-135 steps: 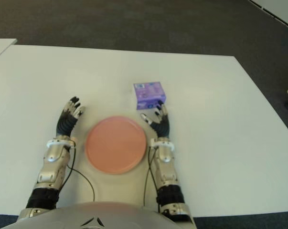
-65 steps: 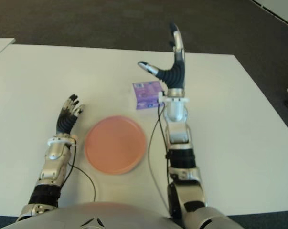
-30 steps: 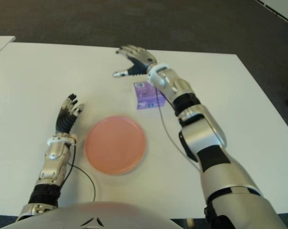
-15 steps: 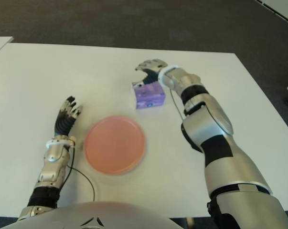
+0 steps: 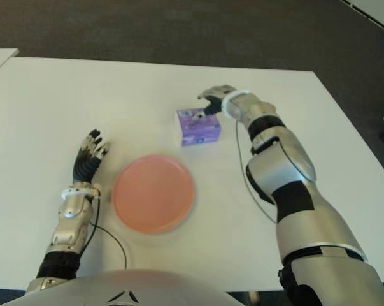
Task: Put the tissue paper into the plate.
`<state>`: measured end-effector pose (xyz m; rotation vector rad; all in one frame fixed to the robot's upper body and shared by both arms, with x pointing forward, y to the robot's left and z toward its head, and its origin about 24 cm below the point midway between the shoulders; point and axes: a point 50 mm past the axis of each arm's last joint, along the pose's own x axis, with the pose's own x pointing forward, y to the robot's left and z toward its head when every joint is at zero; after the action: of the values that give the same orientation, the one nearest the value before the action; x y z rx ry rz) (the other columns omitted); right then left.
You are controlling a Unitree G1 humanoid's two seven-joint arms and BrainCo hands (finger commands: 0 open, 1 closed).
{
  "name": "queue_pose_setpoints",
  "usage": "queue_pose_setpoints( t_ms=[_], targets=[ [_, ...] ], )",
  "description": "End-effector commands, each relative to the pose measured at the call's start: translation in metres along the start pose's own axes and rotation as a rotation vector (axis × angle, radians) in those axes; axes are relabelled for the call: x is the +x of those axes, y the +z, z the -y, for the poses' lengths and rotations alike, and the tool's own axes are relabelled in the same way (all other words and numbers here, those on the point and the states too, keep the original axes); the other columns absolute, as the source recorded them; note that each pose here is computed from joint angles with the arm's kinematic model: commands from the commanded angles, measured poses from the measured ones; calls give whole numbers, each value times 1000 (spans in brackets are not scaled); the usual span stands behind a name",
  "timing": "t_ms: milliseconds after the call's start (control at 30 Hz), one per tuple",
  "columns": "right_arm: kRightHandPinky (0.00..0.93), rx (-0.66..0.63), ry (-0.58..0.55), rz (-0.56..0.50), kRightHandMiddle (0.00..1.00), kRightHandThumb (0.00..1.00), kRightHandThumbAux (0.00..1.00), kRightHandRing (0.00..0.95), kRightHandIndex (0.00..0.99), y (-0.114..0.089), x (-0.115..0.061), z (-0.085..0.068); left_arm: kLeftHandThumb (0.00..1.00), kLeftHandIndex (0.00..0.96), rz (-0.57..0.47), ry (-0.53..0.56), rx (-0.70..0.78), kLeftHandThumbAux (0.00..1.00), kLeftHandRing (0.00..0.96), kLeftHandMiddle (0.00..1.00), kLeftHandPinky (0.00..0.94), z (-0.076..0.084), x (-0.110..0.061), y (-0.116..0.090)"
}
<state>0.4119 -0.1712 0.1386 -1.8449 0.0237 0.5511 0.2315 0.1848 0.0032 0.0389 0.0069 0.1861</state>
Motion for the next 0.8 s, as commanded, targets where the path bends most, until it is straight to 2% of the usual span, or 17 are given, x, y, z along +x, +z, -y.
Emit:
queue_pose_setpoints(
  t_ms=[33,400,800],
  targets=[
    [0,55,83,-58,0,510,167,0,0,-13,-4,-10,0,0,-14,16,8,595,0,0,0,-2,-5,-5],
    [0,180,158,-131,0,486,166,0,0,-29,-10,-11,0,2,-27,9,-18,600,0,0,0,-2,-5,-5],
    [18,220,171,-115,0,464,158,0,0,-29,-11,-18,0,0,-47,-20,-40,595,0,0,0,-1,-4,-5]
  ],
)
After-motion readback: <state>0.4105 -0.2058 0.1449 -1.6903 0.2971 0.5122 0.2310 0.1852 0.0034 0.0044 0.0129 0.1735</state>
